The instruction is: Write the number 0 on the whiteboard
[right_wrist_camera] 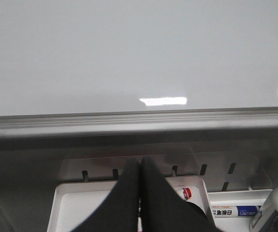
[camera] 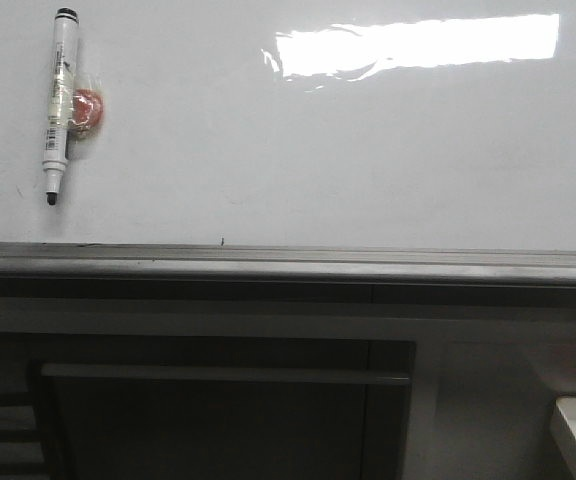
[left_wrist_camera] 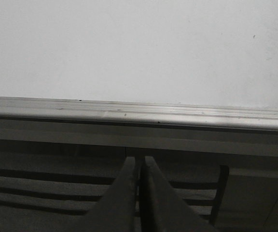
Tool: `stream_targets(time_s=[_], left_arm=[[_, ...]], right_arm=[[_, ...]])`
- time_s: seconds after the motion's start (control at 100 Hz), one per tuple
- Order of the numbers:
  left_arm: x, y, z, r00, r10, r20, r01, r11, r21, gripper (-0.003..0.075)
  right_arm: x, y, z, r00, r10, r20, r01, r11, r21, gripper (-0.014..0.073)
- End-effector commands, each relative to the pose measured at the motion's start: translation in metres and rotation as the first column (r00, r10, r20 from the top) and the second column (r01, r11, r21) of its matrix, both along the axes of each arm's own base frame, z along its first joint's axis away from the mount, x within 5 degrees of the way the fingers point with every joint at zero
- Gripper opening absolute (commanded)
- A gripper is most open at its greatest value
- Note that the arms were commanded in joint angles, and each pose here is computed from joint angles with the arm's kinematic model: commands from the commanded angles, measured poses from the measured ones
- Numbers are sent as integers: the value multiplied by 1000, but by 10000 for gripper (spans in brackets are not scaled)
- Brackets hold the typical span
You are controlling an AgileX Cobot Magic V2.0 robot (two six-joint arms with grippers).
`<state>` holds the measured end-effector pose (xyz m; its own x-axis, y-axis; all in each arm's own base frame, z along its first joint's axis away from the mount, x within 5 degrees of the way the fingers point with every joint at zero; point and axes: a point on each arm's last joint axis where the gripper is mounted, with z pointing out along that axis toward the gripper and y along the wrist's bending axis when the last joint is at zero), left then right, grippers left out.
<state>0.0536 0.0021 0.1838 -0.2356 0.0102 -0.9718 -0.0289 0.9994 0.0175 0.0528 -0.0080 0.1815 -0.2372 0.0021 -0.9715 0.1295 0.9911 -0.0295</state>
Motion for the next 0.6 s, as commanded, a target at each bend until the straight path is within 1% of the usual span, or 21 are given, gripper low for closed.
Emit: stream_targets(time_s=[0.0,0.28,0.4,0.59], left_arm=[[0,0,4,996,0,87,1,1000,-5,-20],[0,0,4,996,0,87,1,1000,-5,-20],[0,0,4,996,0,87,1,1000,-5,-20],[0,0,4,996,0,87,1,1000,-5,-20]], right_arm=[[0,0,-5,1000,-6,14,6,1000,-4,-67],[0,0,-5,1000,-6,14,6,1000,-4,-67],[0,1,-5,1000,25,12,-25,1000,-3,-67],[0,1,-5,1000,24,12,-24,1000,-3,-67]])
